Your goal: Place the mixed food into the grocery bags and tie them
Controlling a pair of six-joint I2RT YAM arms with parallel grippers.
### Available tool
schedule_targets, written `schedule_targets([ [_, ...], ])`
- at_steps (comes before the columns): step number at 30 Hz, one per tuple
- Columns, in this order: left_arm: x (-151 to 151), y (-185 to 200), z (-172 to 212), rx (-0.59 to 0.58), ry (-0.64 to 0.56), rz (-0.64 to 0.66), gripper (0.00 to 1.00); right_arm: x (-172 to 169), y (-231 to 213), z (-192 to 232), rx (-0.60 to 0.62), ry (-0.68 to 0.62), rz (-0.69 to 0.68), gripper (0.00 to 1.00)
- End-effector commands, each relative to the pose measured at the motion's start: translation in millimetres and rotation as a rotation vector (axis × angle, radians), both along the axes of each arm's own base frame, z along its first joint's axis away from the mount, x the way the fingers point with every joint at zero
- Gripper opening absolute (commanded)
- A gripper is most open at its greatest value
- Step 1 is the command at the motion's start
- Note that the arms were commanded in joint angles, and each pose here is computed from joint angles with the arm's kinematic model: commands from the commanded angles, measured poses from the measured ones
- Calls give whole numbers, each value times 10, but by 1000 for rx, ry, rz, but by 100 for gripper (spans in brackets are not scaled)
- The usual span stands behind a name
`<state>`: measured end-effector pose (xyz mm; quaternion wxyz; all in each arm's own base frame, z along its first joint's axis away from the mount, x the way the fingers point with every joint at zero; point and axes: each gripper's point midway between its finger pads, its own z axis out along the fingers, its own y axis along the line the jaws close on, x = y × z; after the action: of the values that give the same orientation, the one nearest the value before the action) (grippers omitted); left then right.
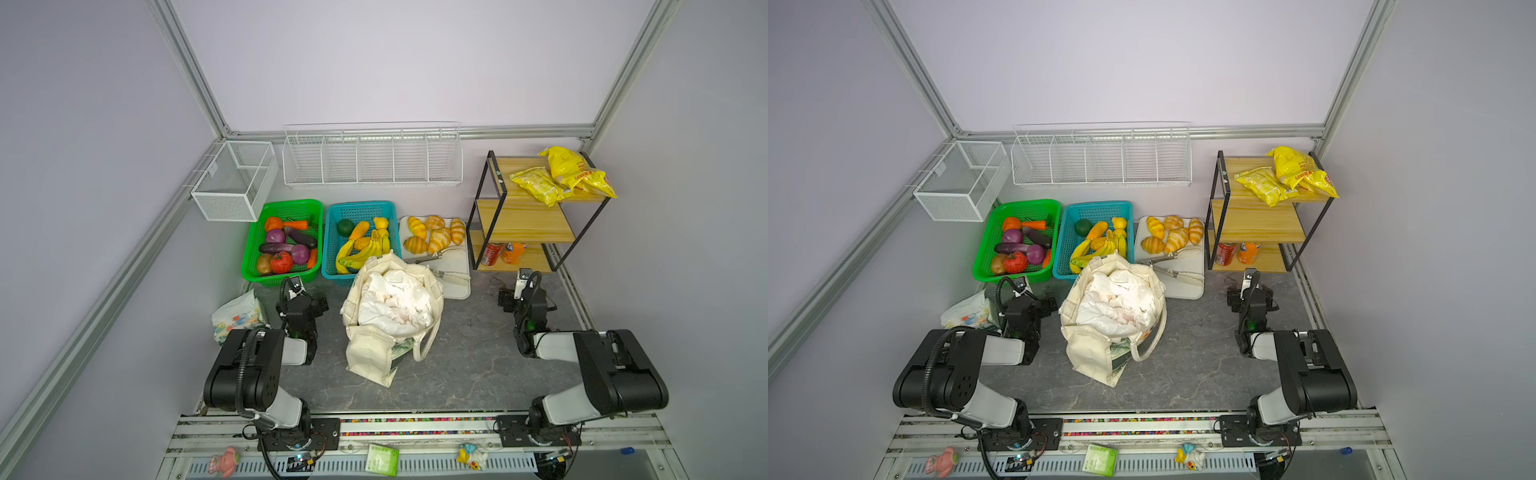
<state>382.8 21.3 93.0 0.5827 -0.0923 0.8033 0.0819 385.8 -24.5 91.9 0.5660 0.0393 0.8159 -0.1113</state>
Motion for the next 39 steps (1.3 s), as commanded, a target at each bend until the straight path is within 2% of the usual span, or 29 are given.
schedule_targets([
  [1, 200, -27, 241, 3, -71, -39, 99, 39, 28, 21, 58, -5, 23, 89],
  [3, 201, -19, 229, 3, -57, -35, 99, 56, 24, 44, 49, -47, 31, 89],
  [5, 201, -19, 238, 3, -67, -34, 99, 39, 27, 19, 58, -13, 30, 89],
  [39, 197, -17, 231, 6, -66, -35, 99, 48, 23, 30, 53, -25, 30, 89],
])
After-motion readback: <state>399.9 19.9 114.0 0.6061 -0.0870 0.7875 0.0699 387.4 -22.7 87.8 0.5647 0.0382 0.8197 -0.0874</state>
